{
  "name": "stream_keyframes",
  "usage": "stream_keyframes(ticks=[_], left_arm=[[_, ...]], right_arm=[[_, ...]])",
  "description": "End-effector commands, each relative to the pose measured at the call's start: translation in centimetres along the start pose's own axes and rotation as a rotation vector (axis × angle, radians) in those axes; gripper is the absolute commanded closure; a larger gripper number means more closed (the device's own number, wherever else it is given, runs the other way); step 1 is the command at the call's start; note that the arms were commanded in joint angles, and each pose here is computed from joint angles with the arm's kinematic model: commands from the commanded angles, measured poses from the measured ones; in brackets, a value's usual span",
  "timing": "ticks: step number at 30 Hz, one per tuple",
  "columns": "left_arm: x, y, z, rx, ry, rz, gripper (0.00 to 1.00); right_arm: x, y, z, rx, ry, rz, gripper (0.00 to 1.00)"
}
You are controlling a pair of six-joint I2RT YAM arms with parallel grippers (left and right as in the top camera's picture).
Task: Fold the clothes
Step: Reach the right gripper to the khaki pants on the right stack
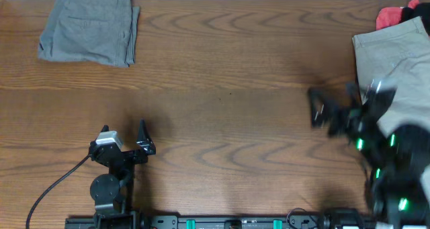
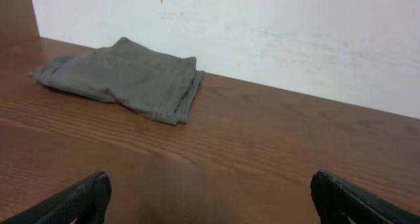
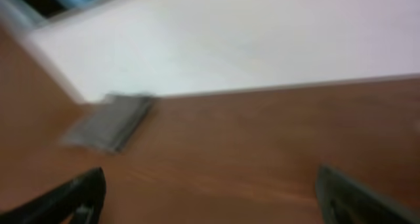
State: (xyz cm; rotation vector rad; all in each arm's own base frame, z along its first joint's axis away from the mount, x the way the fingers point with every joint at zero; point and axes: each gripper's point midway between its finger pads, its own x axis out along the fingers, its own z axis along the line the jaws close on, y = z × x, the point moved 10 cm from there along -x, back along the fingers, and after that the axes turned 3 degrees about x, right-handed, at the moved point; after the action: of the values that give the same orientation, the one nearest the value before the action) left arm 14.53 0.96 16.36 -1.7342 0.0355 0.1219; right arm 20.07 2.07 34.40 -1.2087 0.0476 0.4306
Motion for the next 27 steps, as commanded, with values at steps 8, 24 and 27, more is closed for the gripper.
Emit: stream_keyframes(ticks=[8, 24, 27], left_arm=[[0.1, 1.0, 0.1, 0.014, 0.004, 0.046, 0.02], [0.1, 1.0, 0.1, 0.014, 0.004, 0.046, 0.02], [0.1, 1.0, 0.1, 0.014, 0.004, 0.046, 0.02]], right_arm=[[12.3, -8.0, -6.4, -0.19, 0.632, 0.314, 0.01], [25.9, -1.7, -18.5, -0.482, 0.912, 0.721, 0.04], [27.3, 0.0, -20.5, -0.541, 0.962, 0.778, 0.04]])
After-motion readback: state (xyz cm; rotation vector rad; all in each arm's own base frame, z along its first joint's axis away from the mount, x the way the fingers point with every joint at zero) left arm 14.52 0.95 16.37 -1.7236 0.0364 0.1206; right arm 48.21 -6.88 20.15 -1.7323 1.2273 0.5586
